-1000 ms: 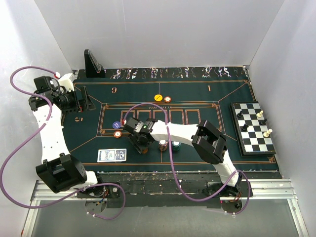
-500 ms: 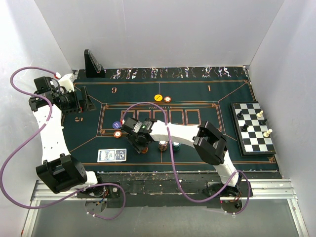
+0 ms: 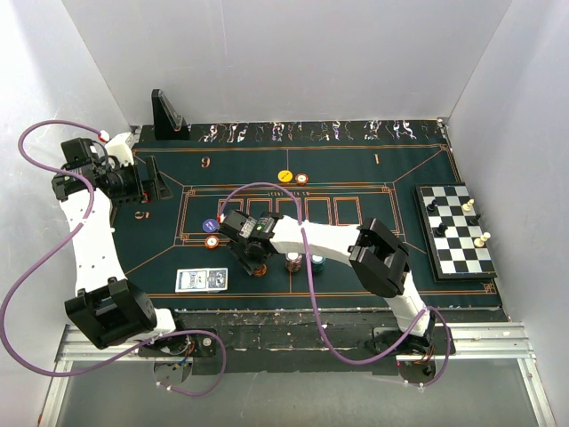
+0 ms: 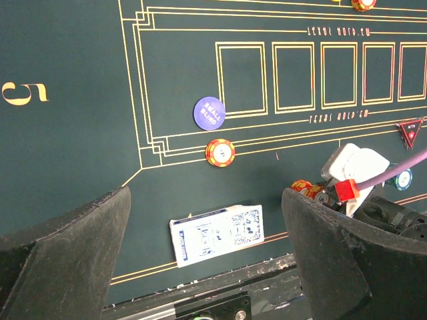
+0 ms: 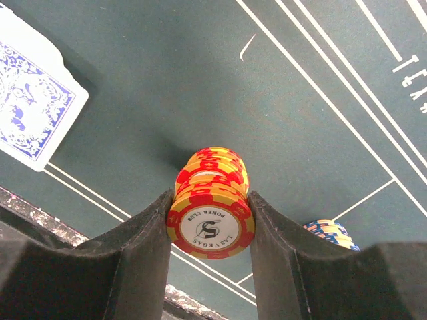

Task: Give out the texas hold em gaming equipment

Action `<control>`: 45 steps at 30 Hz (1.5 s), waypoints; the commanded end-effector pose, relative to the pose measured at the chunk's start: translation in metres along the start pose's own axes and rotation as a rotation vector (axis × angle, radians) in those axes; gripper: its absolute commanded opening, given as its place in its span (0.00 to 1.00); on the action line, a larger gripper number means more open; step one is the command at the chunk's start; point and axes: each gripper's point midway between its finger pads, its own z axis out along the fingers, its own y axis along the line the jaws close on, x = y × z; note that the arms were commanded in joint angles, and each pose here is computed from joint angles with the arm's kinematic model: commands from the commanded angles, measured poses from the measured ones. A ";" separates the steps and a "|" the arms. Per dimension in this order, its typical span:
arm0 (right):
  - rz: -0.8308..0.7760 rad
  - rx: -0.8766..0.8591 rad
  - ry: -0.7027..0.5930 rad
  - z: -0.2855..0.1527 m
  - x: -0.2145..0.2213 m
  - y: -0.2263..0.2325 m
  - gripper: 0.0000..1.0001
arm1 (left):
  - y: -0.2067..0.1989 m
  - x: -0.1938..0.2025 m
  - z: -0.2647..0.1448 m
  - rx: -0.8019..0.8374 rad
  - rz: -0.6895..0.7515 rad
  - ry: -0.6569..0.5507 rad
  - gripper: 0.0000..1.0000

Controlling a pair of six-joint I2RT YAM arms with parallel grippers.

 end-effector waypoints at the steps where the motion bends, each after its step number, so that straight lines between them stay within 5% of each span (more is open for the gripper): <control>1: 0.008 -0.006 -0.085 -0.020 -0.024 0.003 0.42 | -0.006 -0.003 -0.010 0.001 0.029 -0.035 0.98; 7: 0.110 -0.011 -0.192 -0.073 -0.050 -0.030 0.15 | -0.005 -0.004 -0.010 0.000 0.031 -0.038 0.98; 14: 0.250 0.050 -0.244 -0.119 -0.039 -0.104 0.09 | -0.006 -0.006 -0.012 -0.003 0.038 -0.041 0.98; 28: 0.815 0.302 -0.113 -0.099 0.123 -0.241 0.11 | -0.009 -0.004 -0.008 0.031 0.034 -0.038 0.98; 45: 0.949 0.394 -0.020 -0.060 0.169 -0.260 0.22 | -0.014 0.002 -0.005 0.069 0.032 -0.024 0.98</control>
